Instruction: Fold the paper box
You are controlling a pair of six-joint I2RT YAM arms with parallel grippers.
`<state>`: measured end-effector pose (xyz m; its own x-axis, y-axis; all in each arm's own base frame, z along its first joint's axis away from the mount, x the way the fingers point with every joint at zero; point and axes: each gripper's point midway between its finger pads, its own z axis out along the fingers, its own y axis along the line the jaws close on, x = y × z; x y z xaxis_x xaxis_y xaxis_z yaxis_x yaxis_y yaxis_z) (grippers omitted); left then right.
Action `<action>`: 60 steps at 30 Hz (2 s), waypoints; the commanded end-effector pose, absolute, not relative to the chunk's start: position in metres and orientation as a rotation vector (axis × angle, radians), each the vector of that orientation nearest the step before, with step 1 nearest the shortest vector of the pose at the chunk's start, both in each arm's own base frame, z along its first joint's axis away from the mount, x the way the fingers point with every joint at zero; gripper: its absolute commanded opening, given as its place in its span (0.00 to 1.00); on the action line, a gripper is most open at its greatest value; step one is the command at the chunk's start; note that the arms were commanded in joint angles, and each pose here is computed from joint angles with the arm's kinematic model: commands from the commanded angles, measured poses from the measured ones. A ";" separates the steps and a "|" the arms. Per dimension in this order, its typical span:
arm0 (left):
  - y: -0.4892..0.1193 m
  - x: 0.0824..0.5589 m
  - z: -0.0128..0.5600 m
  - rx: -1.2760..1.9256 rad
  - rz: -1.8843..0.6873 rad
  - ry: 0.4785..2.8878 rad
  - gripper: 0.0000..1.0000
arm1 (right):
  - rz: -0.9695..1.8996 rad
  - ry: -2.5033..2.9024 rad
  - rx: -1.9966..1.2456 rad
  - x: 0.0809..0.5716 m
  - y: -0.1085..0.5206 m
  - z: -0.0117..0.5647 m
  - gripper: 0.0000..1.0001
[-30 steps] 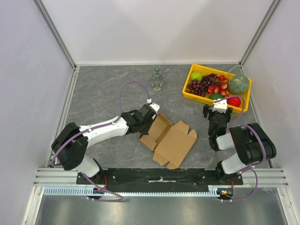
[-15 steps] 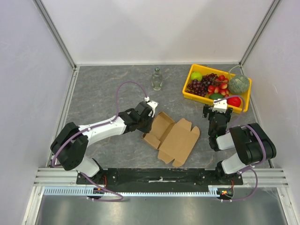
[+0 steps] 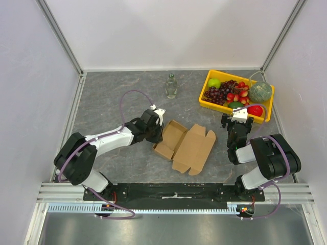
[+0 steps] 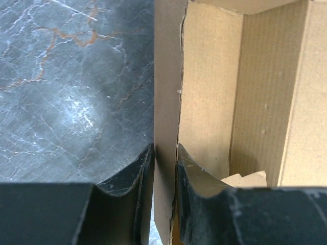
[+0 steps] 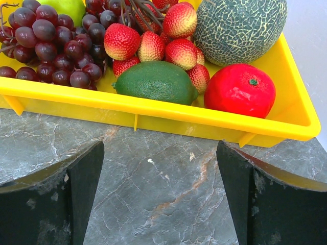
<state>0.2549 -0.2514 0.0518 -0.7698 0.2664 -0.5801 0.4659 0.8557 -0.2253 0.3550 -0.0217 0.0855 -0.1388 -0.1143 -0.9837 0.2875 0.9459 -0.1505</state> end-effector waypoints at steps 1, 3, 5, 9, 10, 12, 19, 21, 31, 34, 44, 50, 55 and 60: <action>-0.257 0.263 0.048 0.462 -0.582 2.466 0.29 | -0.340 1.622 0.176 0.362 -0.024 0.100 0.98; -0.254 0.265 0.043 0.446 -0.593 2.476 0.29 | -0.338 1.623 0.173 0.362 -0.023 0.100 0.98; -0.255 0.266 0.038 0.444 -0.601 2.482 0.31 | -0.341 1.623 0.175 0.362 -0.024 0.100 0.98; -0.260 0.269 0.035 0.436 -0.629 2.500 0.34 | -0.337 1.625 0.171 0.362 -0.023 0.100 0.98; -0.261 0.269 0.035 0.431 -0.639 2.498 0.36 | -0.339 1.623 0.174 0.362 -0.024 0.100 0.98; -0.265 0.271 0.037 0.425 -0.648 2.497 0.39 | -0.339 1.623 0.174 0.362 -0.024 0.100 0.98; -0.262 0.270 0.029 0.406 -0.629 2.526 0.42 | -0.338 1.623 0.173 0.362 -0.023 0.100 0.98; -0.261 0.267 0.026 0.415 -0.626 2.535 0.44 | -0.340 1.625 0.174 0.362 -0.024 0.099 0.98; -0.264 0.287 0.035 0.401 -0.553 2.531 0.66 | -0.322 1.634 0.171 0.365 -0.023 0.098 0.98; -0.272 0.289 0.051 0.381 -0.587 2.562 0.80 | -0.319 1.638 0.176 0.365 -0.026 0.098 0.98; -0.275 0.291 0.145 0.319 -0.622 2.522 0.97 | -0.389 1.691 0.276 0.365 -0.039 0.120 0.98; -0.276 0.283 0.189 0.302 -0.667 2.539 0.98 | -0.208 1.554 0.607 0.356 -0.043 0.200 0.98; -0.272 0.288 0.209 0.315 -0.612 2.542 0.99 | -0.265 1.531 0.892 0.346 -0.063 0.253 0.98; -0.275 0.297 0.217 0.346 -0.590 2.574 1.00 | -0.277 1.478 0.896 0.351 -0.073 0.299 0.98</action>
